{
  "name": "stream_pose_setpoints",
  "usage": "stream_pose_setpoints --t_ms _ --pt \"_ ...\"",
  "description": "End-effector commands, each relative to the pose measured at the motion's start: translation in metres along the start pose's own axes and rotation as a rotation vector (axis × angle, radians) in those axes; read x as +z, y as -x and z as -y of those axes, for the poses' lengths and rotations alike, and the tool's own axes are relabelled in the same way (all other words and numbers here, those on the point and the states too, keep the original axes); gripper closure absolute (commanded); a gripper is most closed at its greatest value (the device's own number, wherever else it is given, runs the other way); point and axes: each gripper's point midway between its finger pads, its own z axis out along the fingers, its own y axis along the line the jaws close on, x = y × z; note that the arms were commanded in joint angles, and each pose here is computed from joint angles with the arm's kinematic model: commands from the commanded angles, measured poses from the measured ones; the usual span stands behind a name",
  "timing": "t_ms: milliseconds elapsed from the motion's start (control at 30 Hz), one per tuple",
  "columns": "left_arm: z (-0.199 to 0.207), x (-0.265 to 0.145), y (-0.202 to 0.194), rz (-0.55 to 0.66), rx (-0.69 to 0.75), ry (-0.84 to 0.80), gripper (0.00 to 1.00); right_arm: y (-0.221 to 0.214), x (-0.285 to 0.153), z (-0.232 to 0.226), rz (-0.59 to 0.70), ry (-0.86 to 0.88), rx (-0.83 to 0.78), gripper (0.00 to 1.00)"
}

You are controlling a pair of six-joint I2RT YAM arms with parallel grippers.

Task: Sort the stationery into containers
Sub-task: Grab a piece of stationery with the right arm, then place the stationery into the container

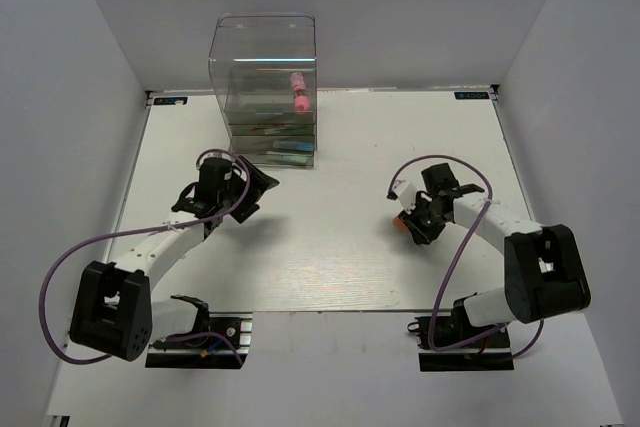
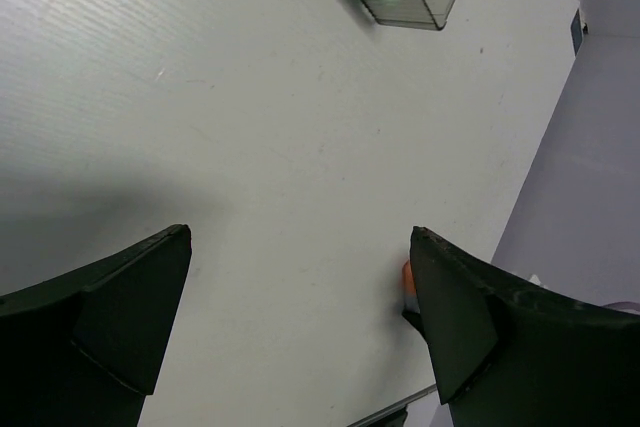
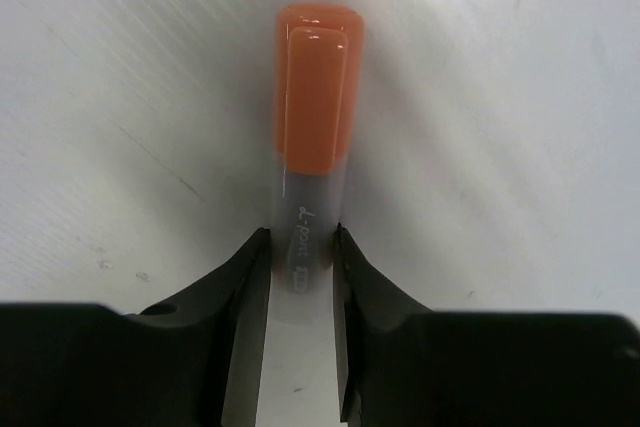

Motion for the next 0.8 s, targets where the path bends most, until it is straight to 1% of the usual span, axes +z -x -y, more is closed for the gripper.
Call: stream_pose_setpoints --t_ms 0,33,67,100,167,200,233,267,300,333,367,400,433,467,500,533,567,600,633,667,733,767 --pt "-0.008 -0.005 0.000 0.020 -0.020 0.006 0.00 0.053 -0.006 0.005 0.150 0.048 -0.174 0.93" --pt "-0.015 -0.003 -0.004 0.015 -0.034 0.015 0.00 0.075 -0.012 0.016 0.200 0.020 -0.248 0.93" --pt "-0.017 -0.002 -0.005 0.014 -0.047 0.018 0.00 0.093 -0.011 0.020 0.226 0.034 -0.274 0.93" --pt "-0.019 -0.002 -0.007 0.014 -0.071 0.018 0.00 0.118 -0.018 0.022 0.279 0.038 -0.317 0.93" --pt "-0.022 0.001 -0.011 0.009 -0.093 0.008 0.00 0.143 -0.012 0.020 0.306 0.062 -0.414 0.93" --pt "-0.023 0.001 -0.013 0.001 -0.102 0.001 0.00 0.178 -0.020 0.028 0.361 0.043 -0.455 0.93" --pt "-0.026 0.002 -0.015 -0.002 -0.124 0.005 0.00 0.195 -0.019 0.019 0.381 0.051 -0.511 0.95" --pt "-0.023 0.002 -0.013 0.004 -0.132 -0.006 0.00 0.204 -0.008 0.018 0.373 0.071 -0.539 0.96" --pt "-0.029 0.004 -0.017 -0.005 -0.135 0.012 0.00 0.240 -0.017 0.028 0.425 0.037 -0.581 0.96" --pt "-0.027 0.004 -0.016 -0.001 -0.143 0.004 0.00 0.252 -0.007 0.016 0.423 0.062 -0.617 0.96" --pt "-0.027 0.004 -0.016 -0.001 -0.143 0.003 0.00 0.264 -0.007 0.015 0.440 0.057 -0.656 0.96" --pt "-0.032 0.005 -0.018 -0.005 -0.144 0.013 0.00 0.291 -0.005 0.019 0.469 0.045 -0.686 0.96" --pt "-0.032 0.005 -0.017 0.003 -0.144 0.017 0.00 0.302 -0.004 0.011 0.483 0.047 -0.718 0.98" --pt "-0.033 0.005 -0.017 0.003 -0.144 0.017 0.00 0.333 -0.020 0.007 0.547 0.007 -0.775 0.98" --pt "-0.030 0.003 -0.016 0.007 -0.143 0.009 0.00 0.338 -0.002 -0.001 0.533 0.030 -0.795 0.98" --pt "-0.034 0.004 -0.018 0.003 -0.144 0.017 0.00 0.346 -0.002 -0.001 0.543 0.019 -0.807 0.98" --pt "-0.035 0.004 -0.017 0.011 -0.144 0.021 0.00 0.372 -0.015 -0.004 0.604 -0.023 -0.841 0.98" --pt "-0.035 0.004 -0.017 0.011 -0.144 0.021 0.00 0.374 0.000 -0.011 0.593 -0.010 -0.851 0.98" --pt "-0.041 0.004 -0.020 0.004 -0.146 0.037 0.00 0.379 0.001 -0.011 0.598 -0.026 -0.867 0.98" --pt "-0.039 0.003 -0.019 0.007 -0.145 0.029 0.00 0.393 0.001 -0.020 0.627 -0.043 -0.895 0.98" --pt "-0.042 0.003 -0.019 0.012 -0.146 0.041 0.00 0.412 0.003 -0.018 0.675 -0.100 -0.918 0.98" --pt "-0.042 0.003 -0.019 0.012 -0.146 0.041 0.00 0.418 0.006 -0.024 0.680 -0.107 -0.926 0.98"
